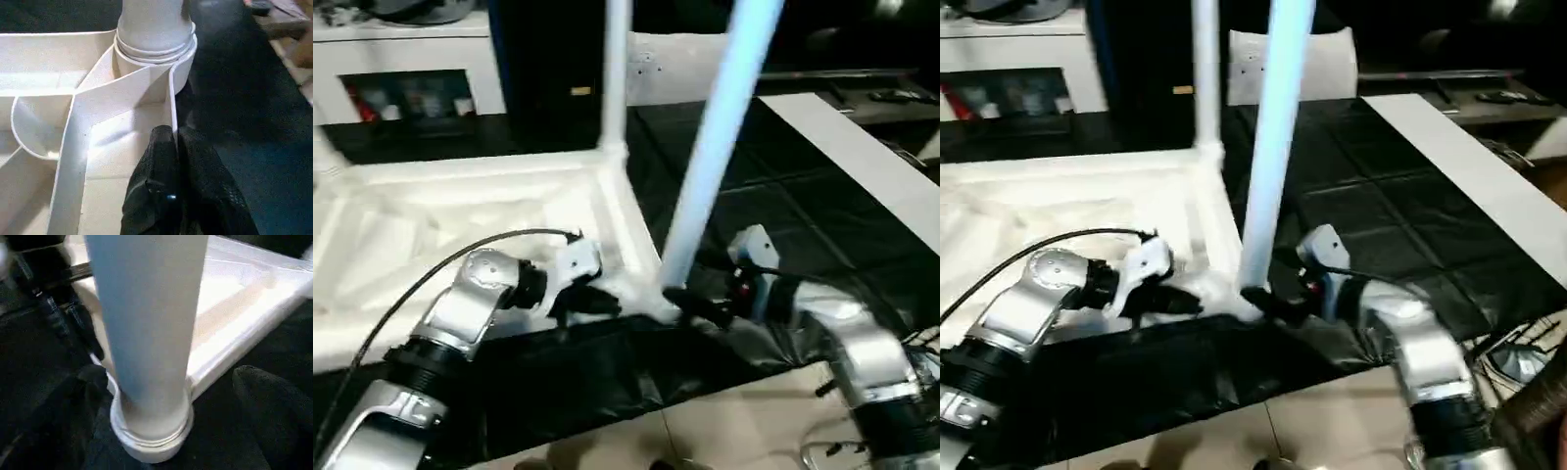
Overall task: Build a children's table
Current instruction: Rotate leg to tighten
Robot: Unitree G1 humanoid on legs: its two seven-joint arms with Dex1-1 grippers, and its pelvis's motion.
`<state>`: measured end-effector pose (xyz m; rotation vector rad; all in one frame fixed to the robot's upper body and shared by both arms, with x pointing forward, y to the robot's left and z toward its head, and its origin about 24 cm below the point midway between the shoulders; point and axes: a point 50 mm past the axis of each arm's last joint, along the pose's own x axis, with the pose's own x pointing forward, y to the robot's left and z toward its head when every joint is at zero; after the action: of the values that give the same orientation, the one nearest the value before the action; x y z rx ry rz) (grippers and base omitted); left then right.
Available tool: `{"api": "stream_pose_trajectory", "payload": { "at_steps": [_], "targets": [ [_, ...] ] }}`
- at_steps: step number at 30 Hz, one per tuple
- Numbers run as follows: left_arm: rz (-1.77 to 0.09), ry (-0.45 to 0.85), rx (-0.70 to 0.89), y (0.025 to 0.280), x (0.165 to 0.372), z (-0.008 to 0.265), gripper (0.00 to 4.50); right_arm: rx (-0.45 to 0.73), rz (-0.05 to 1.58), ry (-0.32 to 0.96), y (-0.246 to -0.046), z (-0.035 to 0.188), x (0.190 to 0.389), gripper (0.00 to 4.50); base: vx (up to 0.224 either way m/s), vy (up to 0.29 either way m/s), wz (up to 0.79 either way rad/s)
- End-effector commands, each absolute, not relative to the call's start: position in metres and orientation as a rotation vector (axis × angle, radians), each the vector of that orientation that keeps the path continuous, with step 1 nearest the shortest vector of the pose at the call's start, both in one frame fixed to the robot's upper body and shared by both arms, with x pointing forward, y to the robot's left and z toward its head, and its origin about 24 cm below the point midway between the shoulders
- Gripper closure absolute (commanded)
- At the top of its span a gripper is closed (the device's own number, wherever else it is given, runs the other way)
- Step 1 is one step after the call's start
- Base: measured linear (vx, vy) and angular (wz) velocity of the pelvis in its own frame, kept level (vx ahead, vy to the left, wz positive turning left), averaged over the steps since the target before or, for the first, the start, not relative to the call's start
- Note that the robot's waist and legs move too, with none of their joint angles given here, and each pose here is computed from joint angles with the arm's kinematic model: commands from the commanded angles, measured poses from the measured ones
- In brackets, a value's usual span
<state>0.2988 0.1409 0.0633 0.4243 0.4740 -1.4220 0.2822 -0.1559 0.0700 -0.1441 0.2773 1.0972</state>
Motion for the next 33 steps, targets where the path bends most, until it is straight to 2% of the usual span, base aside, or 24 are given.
{"api": "stream_pose_trajectory", "payload": {
  "at_steps": [1, 7, 13, 22, 33],
  "targets": [
    [-1.560, 0.423, 0.464, 0.1266, 0.2970, 0.0737, 4.50, -0.132, 1.175, 0.279, -0.1556, 0.0727, 0.2810, 0.06, 0.000, 0.000, 0.00],
    [-1.673, 0.442, 0.504, 0.1250, 0.2929, 0.0735, 4.50, -0.083, 1.330, 0.324, -0.1538, 0.0745, 0.2784, 0.43, 0.000, 0.000, 0.00],
    [-1.738, 0.449, 0.523, 0.1226, 0.2912, 0.0744, 4.50, -0.068, 1.406, 0.355, -0.1516, 0.0730, 0.2780, 0.95, 0.000, 0.000, 0.00],
    [-1.761, 0.455, 0.534, 0.1241, 0.2921, 0.0751, 4.50, -0.068, 1.453, 0.376, -0.1511, 0.0741, 0.2776, 1.72, 0.000, 0.000, 0.00],
    [-1.757, 0.460, 0.516, 0.1258, 0.2925, 0.0754, 4.50, -0.032, 1.480, 0.390, -0.1474, 0.0737, 0.2763, 2.37, 0.000, 0.000, 0.00]
  ]
}}
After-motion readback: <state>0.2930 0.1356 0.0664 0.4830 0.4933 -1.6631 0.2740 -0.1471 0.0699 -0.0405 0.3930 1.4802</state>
